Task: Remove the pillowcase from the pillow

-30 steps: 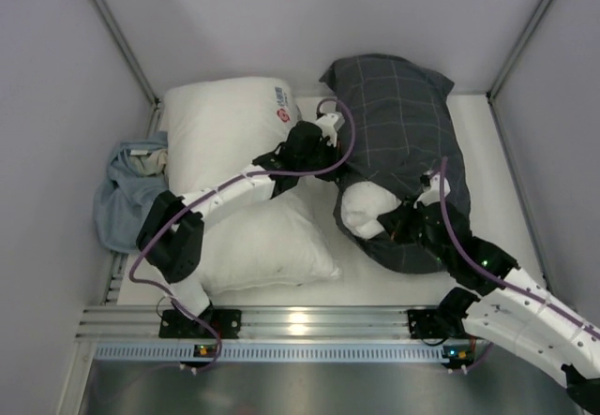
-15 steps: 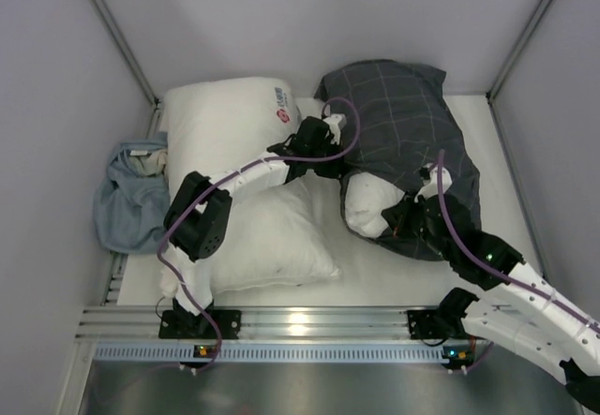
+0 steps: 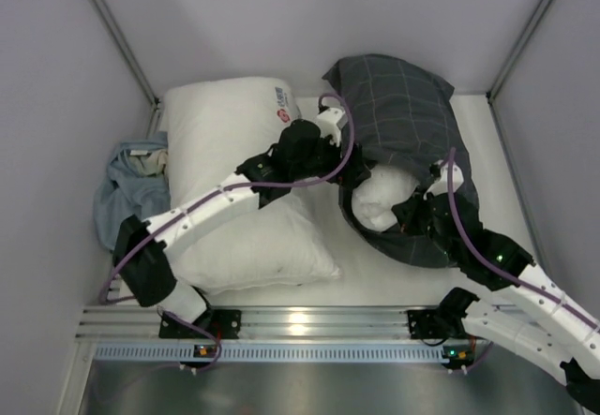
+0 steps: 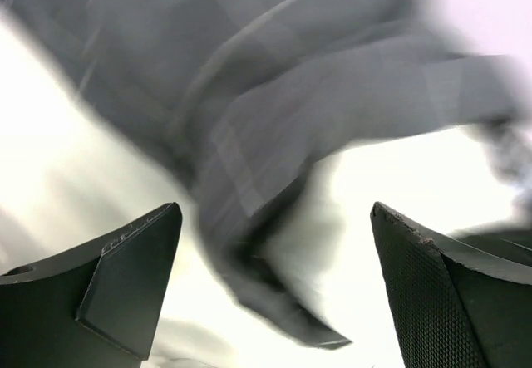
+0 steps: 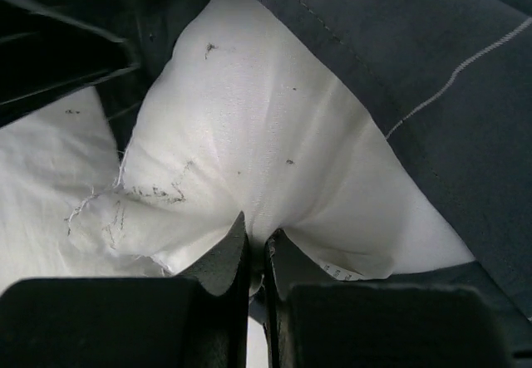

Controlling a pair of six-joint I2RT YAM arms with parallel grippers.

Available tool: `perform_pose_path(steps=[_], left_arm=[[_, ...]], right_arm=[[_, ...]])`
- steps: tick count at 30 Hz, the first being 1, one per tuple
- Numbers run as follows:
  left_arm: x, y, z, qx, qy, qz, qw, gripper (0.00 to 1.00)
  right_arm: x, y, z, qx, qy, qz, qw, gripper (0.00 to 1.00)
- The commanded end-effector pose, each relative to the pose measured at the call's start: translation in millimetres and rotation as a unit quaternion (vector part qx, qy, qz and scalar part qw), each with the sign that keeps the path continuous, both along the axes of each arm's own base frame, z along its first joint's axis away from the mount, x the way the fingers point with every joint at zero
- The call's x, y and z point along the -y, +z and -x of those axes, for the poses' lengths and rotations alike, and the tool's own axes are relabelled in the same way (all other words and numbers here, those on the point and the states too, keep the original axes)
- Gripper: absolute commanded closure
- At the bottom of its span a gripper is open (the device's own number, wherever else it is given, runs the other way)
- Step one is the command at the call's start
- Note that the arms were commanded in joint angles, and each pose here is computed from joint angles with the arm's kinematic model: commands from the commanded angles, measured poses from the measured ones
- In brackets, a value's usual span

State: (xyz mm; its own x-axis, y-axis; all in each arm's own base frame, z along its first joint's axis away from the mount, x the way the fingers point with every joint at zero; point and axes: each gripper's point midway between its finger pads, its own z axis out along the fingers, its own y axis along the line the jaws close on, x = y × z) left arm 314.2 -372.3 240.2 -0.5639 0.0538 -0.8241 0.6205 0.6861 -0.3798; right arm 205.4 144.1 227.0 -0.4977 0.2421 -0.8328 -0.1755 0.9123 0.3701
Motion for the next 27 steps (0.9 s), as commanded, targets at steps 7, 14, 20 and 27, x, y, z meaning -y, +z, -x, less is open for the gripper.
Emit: perform_pose_path(steps=[7, 14, 20, 27], left_arm=[[4, 46, 73, 0.085, -0.120, 0.043, 0.988, 0.01], [-10, 34, 104, 0.106, -0.141, 0.028, 0.984, 0.01], [-20, 35, 121, 0.119, -0.155, 0.023, 0.980, 0.01], [-1, 23, 126, 0.096, -0.164, 0.011, 0.982, 0.01]], right_arm=[[3, 33, -6, 0.033, -0.018, -0.022, 0.999, 1.00], [-7, 30, -7, 0.018, -0.003, -0.020, 1.000, 1.00], [-7, 33, -6, 0.016, 0.000, -0.019, 1.000, 1.00], [-11, 36, -4, 0.015, 0.012, -0.025, 1.000, 1.00]])
